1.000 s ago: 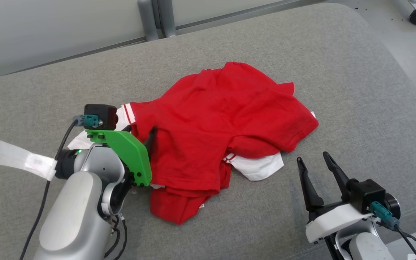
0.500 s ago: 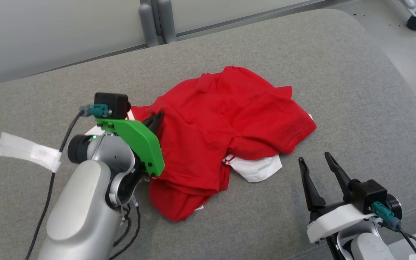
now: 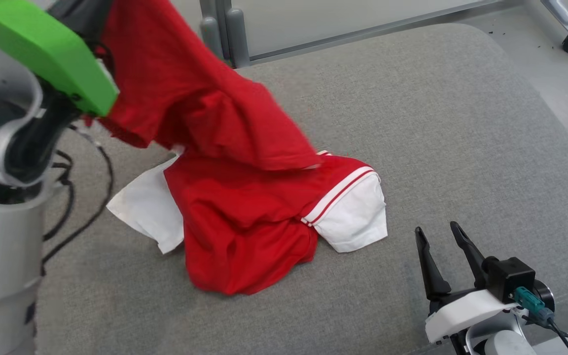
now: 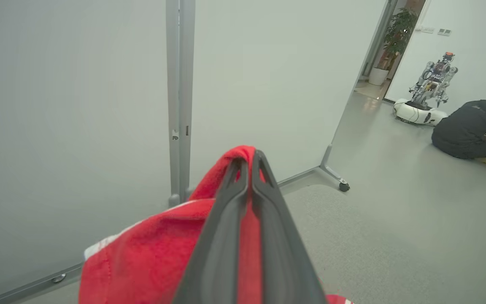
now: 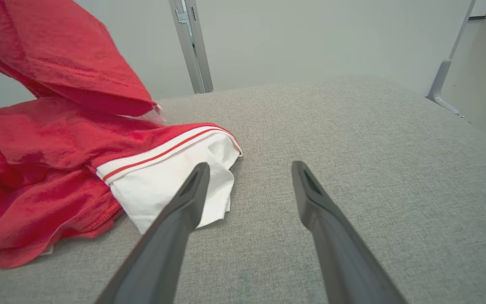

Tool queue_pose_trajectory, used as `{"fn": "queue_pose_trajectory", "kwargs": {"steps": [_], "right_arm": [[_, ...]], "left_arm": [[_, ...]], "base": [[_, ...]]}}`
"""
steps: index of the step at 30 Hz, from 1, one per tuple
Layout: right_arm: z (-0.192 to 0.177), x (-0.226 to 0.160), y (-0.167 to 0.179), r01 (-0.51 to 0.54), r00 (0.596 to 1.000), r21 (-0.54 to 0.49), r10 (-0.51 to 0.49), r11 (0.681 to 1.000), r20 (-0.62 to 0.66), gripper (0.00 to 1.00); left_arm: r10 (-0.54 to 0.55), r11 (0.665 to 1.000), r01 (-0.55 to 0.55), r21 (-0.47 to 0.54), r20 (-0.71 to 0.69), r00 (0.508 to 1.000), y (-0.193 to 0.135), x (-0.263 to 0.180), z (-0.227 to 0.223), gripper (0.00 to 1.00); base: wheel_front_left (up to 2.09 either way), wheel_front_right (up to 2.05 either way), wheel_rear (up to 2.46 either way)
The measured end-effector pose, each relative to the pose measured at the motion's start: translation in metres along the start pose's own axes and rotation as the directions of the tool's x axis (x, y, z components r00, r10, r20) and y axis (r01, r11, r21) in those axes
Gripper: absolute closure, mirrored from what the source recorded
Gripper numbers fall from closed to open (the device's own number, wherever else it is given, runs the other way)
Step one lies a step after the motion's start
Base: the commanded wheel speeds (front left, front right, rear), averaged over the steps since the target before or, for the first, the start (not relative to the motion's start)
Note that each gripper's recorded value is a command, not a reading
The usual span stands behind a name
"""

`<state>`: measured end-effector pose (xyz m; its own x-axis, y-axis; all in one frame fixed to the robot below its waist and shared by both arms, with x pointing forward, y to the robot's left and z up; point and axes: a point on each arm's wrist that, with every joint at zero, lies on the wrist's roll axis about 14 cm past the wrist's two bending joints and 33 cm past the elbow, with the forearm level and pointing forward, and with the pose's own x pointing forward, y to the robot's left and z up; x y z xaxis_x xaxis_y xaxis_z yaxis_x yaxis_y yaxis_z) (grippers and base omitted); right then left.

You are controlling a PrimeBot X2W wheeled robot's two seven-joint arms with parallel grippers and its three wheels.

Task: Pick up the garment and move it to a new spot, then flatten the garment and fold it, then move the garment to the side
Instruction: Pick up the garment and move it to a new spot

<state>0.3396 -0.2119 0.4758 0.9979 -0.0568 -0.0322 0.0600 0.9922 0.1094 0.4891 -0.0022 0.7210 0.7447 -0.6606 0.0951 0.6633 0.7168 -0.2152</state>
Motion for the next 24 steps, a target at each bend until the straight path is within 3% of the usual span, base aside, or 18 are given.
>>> {"fn": "queue_pose_trajectory", "kwargs": {"steps": [4,7,11,16,24], "right_arm": [[0.002,0.0,0.004,-0.011,1.0,0.011,0.011,1.0,0.007,0.0],[0.002,0.001,0.008,-0.023,1.0,0.014,0.023,1.0,0.011,0.0],[0.0,0.002,0.012,-0.039,0.999,0.014,0.039,0.999,0.004,0.0],[0.0,0.009,0.019,-0.06,0.998,0.009,0.06,0.998,0.005,0.0],[-0.004,0.021,0.026,-0.086,0.996,-0.004,0.086,0.996,-0.01,0.0]], "left_arm": [[0.143,0.986,-0.146,0.078,0.047,0.989,0.045,-0.031,0.037,1.0],[0.274,0.952,-0.281,0.122,0.075,0.959,0.086,-0.062,0.057,1.0],[0.485,0.863,-0.485,0.145,0.032,0.874,0.153,-0.114,0.055,1.0],[0.67,0.741,-0.66,0.125,-0.069,0.74,0.222,-0.177,0.03,1.0],[0.784,0.595,-0.801,0.063,-0.266,0.561,0.286,-0.245,-0.07,1.0]], "base": [[0.0,0.0,0.0],[0.0,0.0,0.0],[0.0,0.0,0.0],[0.0,0.0,0.0],[0.0,0.0,0.0]]}}
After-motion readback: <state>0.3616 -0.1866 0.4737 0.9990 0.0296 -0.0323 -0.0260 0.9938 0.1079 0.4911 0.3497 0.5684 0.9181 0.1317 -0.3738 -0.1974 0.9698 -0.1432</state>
